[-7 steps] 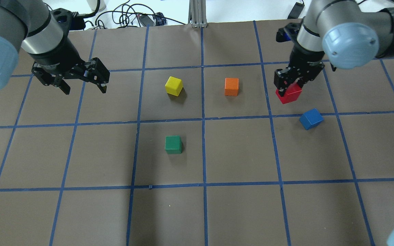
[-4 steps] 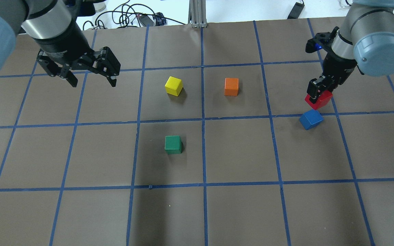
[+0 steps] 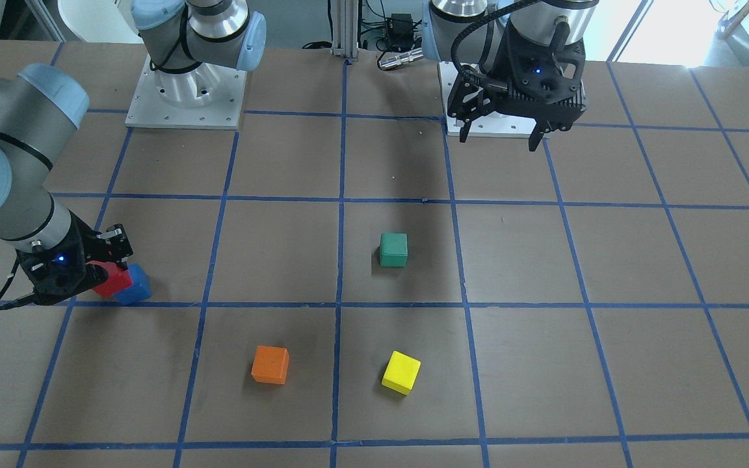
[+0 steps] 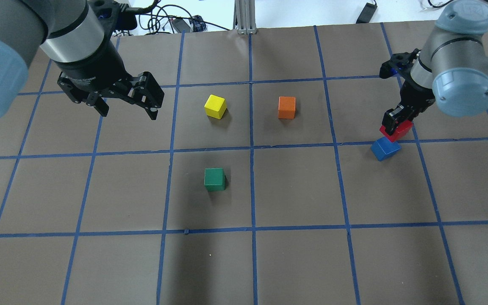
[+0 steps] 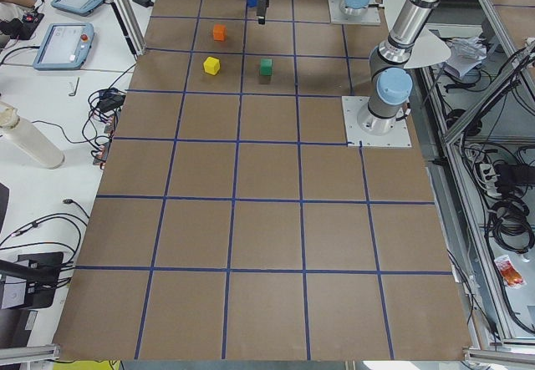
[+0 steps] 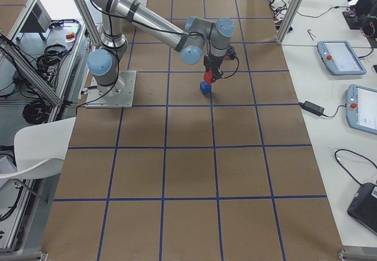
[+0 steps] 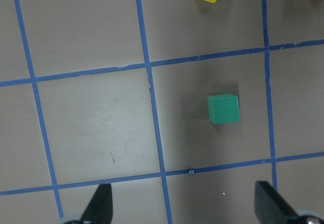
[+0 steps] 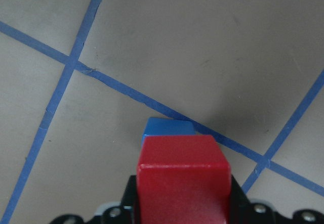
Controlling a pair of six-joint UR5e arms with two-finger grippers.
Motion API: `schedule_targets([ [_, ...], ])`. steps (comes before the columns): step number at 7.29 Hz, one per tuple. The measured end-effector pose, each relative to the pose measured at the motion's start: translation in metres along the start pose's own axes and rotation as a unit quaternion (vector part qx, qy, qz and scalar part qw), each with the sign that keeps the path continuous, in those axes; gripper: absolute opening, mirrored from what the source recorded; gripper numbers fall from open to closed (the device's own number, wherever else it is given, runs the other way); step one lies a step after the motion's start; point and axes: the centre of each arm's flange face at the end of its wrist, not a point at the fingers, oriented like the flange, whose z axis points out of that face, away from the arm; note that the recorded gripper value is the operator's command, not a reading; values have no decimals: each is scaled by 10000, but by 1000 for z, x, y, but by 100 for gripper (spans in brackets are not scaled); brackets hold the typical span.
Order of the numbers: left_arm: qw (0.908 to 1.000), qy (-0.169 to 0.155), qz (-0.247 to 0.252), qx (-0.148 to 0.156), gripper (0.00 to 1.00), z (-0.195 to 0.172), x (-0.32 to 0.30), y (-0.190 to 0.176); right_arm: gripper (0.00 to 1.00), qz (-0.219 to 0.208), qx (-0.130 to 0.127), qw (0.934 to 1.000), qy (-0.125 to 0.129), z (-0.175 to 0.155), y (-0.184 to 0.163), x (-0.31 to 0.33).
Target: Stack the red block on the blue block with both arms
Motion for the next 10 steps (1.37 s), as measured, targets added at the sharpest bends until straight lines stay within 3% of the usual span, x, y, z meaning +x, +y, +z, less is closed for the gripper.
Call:
schedule_targets([
  [2, 9993, 333, -147, 86, 100, -2, -19, -4, 0, 19, -44, 10000, -50, 8, -1, 1],
  [4, 9987, 396, -249, 220, 100, -8, -26, -3, 0, 49, -109, 9999, -112, 16, 2, 1],
  [5, 9986, 321, -278, 306, 100, -14, -28, 0, 13, 68, -135, 9998, -143, 20, 4, 1],
  [6, 9988, 137, -302, 369, 100, -20, -31, 4, 41, 75, -147, 9997, -153, 22, 5, 2],
  [8, 9986, -61, -329, 420, 100, -27, -34, 11, 85, 79, -164, 9997, -149, 23, 5, 2],
  [9, 9984, -83, -330, 450, 100, -29, -34, 13, 95, 80, -168, 9997, -149, 23, 5, 2],
  [10, 9984, -85, -322, 449, 100, -25, -34, 13, 98, 82, -173, 9997, -153, 24, 5, 2],
])
